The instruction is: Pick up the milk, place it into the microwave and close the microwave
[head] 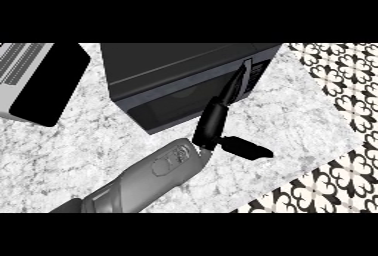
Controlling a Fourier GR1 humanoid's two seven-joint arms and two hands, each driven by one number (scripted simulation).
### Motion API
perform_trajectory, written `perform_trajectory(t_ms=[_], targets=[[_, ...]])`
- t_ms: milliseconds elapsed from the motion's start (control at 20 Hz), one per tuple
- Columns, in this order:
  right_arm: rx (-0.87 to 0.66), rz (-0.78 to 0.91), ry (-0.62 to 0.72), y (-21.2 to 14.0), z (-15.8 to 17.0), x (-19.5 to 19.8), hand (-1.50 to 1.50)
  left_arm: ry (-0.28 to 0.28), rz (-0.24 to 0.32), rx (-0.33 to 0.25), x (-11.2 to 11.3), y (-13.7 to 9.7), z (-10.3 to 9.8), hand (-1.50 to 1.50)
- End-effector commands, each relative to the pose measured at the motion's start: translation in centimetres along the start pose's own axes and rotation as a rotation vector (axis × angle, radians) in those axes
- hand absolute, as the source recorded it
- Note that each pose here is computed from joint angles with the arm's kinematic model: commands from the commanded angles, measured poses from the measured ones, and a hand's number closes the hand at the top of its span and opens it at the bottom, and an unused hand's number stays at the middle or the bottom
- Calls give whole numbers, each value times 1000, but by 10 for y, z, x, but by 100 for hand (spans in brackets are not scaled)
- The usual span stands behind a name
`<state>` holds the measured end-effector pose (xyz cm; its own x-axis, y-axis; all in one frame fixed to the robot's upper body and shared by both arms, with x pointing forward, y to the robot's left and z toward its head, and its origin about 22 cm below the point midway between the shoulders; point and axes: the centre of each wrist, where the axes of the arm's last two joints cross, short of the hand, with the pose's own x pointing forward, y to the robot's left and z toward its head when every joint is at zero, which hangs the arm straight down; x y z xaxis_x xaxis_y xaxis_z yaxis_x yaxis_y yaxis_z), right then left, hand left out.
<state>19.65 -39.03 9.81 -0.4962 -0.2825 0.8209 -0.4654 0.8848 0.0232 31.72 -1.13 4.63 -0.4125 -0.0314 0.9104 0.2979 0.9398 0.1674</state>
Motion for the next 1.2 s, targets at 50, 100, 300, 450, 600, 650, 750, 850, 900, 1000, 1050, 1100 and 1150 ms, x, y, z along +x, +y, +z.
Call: perform_trajectory(t_ms=[50, 100, 300, 450, 600, 650, 750, 850, 900, 1000, 1050, 1100, 1150], targets=[[13, -6, -14, -5, -6, 5, -150, -4, -7, 27, 0, 3, -10, -150], [6, -8, -15, -6, -8, 4, -150, -20, -7, 21, 4, 1, -12, -150], [9, -14, -6, -10, -8, 7, -150, -20, -1, 39, 3, 2, -13, -150], [32, -9, -4, -12, -13, 11, -150, -17, -5, 41, -3, 3, -10, -150], [31, -9, 1, -15, -14, 13, -150, -22, 0, 48, -3, 3, -11, -150], [36, -25, -3, -15, -15, 11, -150, -30, -1, 40, -1, 1, -11, -150], [34, -11, 3, -17, -17, 14, -150, -36, 1, 51, 0, 1, -13, -150], [41, -19, 4, -17, -17, 14, -150, -33, -2, 51, -1, 2, -14, -150], [47, -23, 0, -17, -19, 14, -150, -34, 1, 55, -2, 2, -13, -150], [50, -29, -3, -19, -19, 16, -150, -25, -2, 58, -4, 1, -10, -150], [49, -35, -1, -19, -19, 14, -150, -35, 2, 66, -1, 2, -15, -150], [54, -29, 3, -19, -21, 16, -150, -40, 1, 63, -1, 2, -16, -150], [58, -31, -5, -19, -23, 17, -150, -35, 4, 64, -1, 1, -14, -150]])
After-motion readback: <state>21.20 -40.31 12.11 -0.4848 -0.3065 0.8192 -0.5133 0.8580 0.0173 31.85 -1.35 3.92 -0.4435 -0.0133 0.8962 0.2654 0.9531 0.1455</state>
